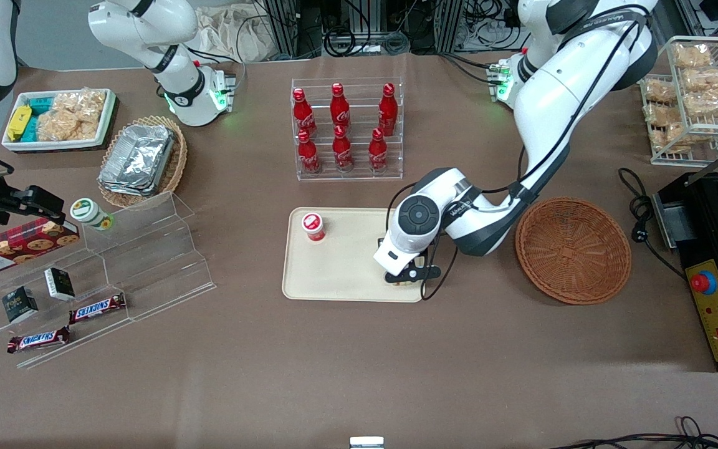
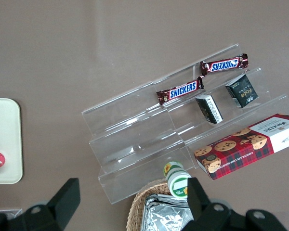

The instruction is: Place sandwich from basket to tray

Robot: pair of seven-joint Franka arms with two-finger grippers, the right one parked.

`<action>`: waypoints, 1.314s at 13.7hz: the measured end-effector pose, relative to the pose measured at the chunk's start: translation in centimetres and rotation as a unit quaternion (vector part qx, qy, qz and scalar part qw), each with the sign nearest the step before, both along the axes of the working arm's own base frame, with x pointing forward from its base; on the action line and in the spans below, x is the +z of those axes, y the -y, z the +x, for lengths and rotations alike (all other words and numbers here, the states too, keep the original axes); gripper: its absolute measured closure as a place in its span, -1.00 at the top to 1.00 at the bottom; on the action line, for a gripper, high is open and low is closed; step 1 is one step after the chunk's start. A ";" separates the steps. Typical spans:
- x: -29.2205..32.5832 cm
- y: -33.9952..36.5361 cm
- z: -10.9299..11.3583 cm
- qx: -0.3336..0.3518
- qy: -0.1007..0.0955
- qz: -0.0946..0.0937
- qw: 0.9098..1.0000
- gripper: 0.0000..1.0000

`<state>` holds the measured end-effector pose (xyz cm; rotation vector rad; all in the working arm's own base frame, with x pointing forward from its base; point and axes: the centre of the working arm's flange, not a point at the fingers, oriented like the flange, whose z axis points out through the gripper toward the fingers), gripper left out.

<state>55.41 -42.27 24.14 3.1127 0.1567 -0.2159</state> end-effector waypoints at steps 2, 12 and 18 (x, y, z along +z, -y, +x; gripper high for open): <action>-0.1 -0.2 0.2 0.002 0.000 0.001 1.000 0.07; 12.2 -8.0 4.4 0.045 0.033 0.034 0.998 1.00; 18.6 -12.9 2.4 0.044 0.041 0.035 0.998 1.00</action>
